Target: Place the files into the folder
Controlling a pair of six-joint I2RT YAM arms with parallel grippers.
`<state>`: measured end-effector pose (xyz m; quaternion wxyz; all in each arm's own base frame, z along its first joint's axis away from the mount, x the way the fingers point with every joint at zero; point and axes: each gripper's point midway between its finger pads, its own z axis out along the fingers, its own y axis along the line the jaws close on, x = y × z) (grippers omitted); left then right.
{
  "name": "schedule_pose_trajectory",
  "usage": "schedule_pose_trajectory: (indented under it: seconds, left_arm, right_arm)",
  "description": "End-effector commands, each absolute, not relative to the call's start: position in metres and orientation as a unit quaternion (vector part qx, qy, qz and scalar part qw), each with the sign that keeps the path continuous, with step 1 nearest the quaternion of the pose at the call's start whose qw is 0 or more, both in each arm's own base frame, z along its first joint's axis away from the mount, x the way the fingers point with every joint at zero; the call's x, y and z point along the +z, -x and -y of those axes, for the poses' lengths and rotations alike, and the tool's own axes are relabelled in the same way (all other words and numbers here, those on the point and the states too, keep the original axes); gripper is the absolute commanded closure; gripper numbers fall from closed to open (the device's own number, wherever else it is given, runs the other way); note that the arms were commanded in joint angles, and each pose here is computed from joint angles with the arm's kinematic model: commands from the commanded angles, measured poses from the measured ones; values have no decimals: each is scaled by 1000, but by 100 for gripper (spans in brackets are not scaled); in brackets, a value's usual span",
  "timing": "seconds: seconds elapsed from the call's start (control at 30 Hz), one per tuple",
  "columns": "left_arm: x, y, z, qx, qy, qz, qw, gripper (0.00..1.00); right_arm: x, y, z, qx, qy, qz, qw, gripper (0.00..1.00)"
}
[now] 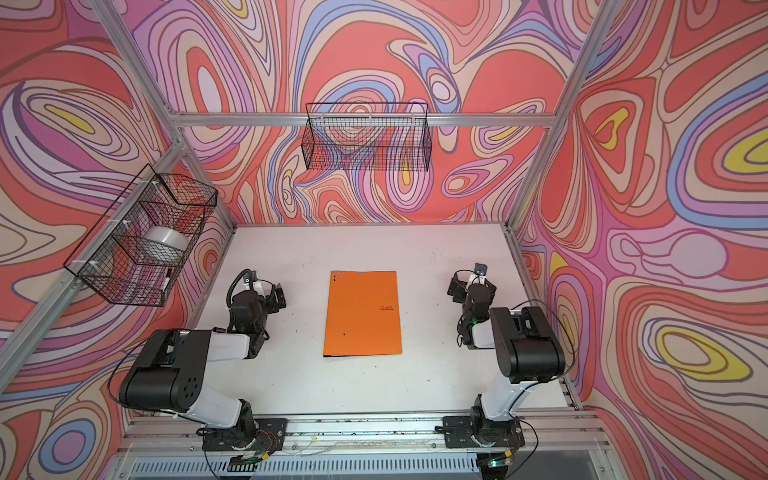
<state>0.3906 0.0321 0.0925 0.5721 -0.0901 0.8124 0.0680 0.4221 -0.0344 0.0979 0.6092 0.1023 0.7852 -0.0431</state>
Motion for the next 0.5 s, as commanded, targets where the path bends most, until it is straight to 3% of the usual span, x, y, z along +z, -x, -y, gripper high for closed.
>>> schedule_pose_trajectory:
  seconds: [0.0,0.47]
  left_arm:
    - [88,-388,-29,67,77,-821,562,0]
    - [91,-390,-20,69,53,-816,571,0]
  right_arm:
    - [97,-422,31,-44,-92,-787,609,2]
    - [94,-427,20,-30,-64,-796,602,2]
